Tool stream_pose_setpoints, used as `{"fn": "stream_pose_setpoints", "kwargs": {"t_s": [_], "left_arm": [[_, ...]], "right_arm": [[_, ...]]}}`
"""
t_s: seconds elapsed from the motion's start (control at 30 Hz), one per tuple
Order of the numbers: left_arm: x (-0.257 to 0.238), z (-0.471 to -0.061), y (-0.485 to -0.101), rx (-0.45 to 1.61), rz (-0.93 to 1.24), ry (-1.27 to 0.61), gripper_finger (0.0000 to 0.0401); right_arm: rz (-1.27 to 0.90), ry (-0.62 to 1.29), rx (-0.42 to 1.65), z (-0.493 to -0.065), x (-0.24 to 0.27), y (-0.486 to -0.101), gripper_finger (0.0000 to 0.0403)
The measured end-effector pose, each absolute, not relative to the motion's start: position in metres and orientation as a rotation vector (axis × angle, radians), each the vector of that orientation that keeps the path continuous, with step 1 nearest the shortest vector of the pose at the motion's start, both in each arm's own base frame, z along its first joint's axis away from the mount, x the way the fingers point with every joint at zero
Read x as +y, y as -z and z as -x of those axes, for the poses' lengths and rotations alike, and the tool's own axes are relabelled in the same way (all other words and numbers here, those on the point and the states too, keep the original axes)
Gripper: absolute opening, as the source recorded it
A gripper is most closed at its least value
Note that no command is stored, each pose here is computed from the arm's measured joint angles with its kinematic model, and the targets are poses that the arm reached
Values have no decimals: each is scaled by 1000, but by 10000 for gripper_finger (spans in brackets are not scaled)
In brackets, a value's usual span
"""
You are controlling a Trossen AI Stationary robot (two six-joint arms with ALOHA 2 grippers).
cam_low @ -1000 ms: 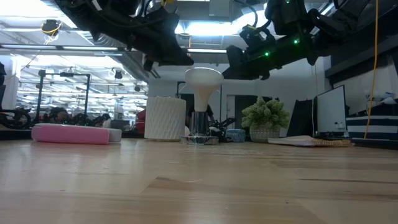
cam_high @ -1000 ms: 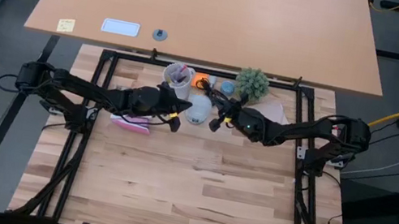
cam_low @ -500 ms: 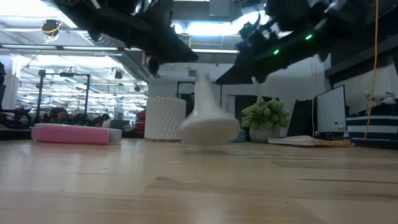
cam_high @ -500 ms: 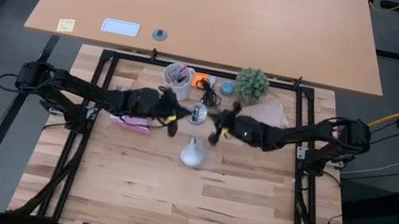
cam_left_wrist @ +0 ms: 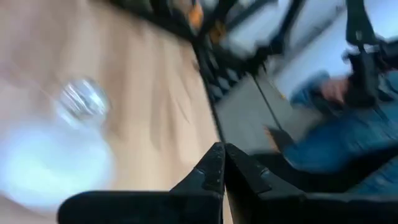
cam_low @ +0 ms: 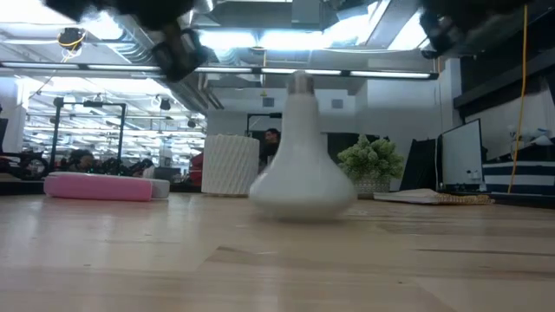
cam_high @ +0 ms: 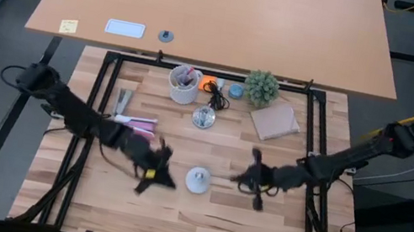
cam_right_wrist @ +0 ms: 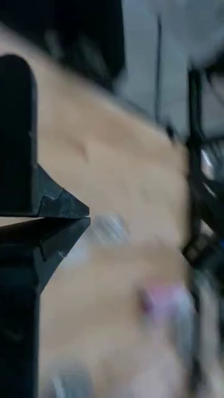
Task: Screw lightbulb
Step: Return to Home Position
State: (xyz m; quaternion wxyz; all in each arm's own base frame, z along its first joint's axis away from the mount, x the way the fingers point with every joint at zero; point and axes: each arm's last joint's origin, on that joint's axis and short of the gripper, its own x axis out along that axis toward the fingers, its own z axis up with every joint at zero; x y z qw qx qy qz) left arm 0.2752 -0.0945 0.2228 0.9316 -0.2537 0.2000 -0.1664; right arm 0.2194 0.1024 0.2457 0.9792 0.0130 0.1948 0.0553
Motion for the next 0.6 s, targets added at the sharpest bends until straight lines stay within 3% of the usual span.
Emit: {"fn": "stream_pose_setpoints", "kwargs": {"t_s": [0.1, 0.27, 0.47, 0.6], "left_arm": [[-127, -274, -200, 495, 595, 342, 0], [-157, -282, -162, 497, 624, 297, 0], [-158, -293, -124, 485, 606, 187, 0], [-152, -298, -131, 410, 548, 181, 0]], "right_arm": [[-141, -243, 474, -213, 124, -234, 3], [-168, -247, 495, -222, 150, -208, 3], [-149, -276, 404, -248, 160, -186, 3], [-169, -258, 354, -256, 154, -189, 3]]}}
